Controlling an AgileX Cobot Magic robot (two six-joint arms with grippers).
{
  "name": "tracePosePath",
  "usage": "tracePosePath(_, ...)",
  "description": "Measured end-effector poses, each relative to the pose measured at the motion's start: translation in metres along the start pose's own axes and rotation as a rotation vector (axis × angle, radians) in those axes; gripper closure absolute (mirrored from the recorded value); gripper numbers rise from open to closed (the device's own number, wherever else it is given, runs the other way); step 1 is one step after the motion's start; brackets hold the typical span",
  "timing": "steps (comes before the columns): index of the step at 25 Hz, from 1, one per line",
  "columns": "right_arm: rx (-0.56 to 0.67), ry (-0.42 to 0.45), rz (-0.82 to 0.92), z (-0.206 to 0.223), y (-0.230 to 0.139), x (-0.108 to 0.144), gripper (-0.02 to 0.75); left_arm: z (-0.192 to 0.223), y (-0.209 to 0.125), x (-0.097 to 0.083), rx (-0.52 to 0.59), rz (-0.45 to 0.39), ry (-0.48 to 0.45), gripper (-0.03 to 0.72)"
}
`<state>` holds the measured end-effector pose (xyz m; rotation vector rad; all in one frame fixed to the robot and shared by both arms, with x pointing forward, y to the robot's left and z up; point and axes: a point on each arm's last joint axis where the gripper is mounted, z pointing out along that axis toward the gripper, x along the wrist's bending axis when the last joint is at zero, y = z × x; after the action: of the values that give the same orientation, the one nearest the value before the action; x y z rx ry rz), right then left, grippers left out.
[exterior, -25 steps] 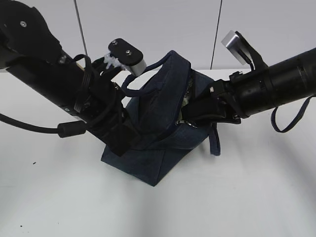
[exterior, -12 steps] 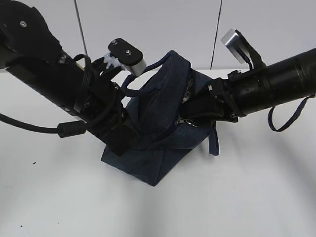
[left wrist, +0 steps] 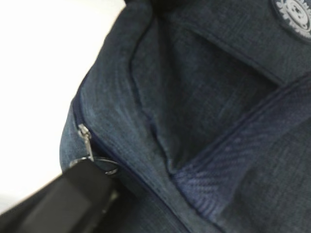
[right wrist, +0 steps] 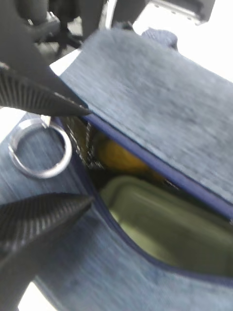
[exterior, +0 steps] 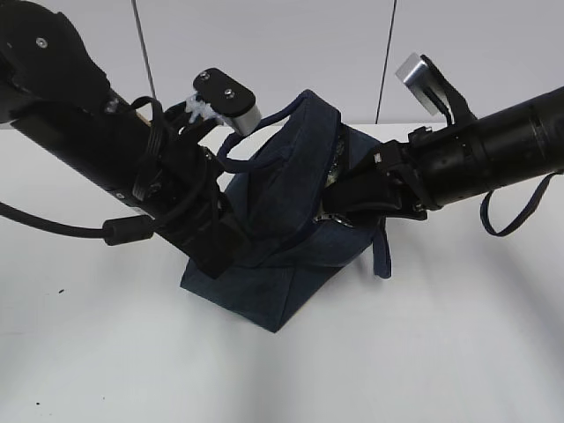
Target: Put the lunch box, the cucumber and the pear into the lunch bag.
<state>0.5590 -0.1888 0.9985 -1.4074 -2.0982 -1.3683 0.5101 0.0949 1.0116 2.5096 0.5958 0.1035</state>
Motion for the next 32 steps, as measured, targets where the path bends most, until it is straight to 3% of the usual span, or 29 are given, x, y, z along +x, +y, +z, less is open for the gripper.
tracePosePath(9, 0.074, 0.067, -0.010, 0.000, -0.007, 0.006, 0.333, 0.000, 0.000, 0.000, 0.000, 0.000, 0.000, 0.683)
tracePosePath(25, -0.033, -0.036, -0.072, 0.000, 0.003, -0.003, 0.333, 0.000, 0.000, 0.000, -0.001, -0.001, 0.000, 0.683)
tracePosePath(32, -0.006, 0.017, -0.048, 0.011, -0.002, -0.012, 0.333, 0.000, 0.000, 0.000, -0.002, -0.004, -0.002, 0.683)
